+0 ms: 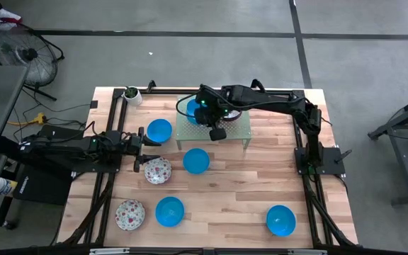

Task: Pick & Place Mini bowls
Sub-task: Put the blue bowl on the shelf, then stack the blue bowl on top of the blue bowl on the shelf

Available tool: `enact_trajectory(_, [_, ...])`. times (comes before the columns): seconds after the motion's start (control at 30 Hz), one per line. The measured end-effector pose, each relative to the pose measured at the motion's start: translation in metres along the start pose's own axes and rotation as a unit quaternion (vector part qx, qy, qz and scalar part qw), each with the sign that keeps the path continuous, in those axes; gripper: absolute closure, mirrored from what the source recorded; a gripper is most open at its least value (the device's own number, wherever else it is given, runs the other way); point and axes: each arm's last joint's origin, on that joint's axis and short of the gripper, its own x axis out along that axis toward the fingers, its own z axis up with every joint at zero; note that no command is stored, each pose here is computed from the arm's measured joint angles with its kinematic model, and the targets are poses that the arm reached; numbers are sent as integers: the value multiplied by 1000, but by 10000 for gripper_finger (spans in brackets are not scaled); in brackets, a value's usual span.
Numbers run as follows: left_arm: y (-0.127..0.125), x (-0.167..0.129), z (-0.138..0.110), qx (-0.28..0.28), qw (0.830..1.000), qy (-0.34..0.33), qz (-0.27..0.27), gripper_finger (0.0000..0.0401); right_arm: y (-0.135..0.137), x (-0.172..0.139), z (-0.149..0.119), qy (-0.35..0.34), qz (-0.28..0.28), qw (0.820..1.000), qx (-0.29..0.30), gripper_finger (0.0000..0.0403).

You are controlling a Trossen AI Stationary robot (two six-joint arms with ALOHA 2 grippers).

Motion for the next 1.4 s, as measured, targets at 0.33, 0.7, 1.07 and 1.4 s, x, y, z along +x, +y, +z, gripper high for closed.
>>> enact_trajectory(0.33, [0,0,0,0,1000,0,0,167,-1,1,1,-6,-4,1000,5,395])
enact_trajectory(0.7, [0,0,0,0,1000,0,0,167,-2,1,-1,3,-4,1000,9,381])
enact_trajectory(1.07, [0,0,0,0,1000,0,0,167,-4,1,1,-11,-12,1000,9,309])
enact_trajectory(1.4, [0,0,0,0,1000,-1,0,167,7,-23,3,-10,-20,1000,0,248])
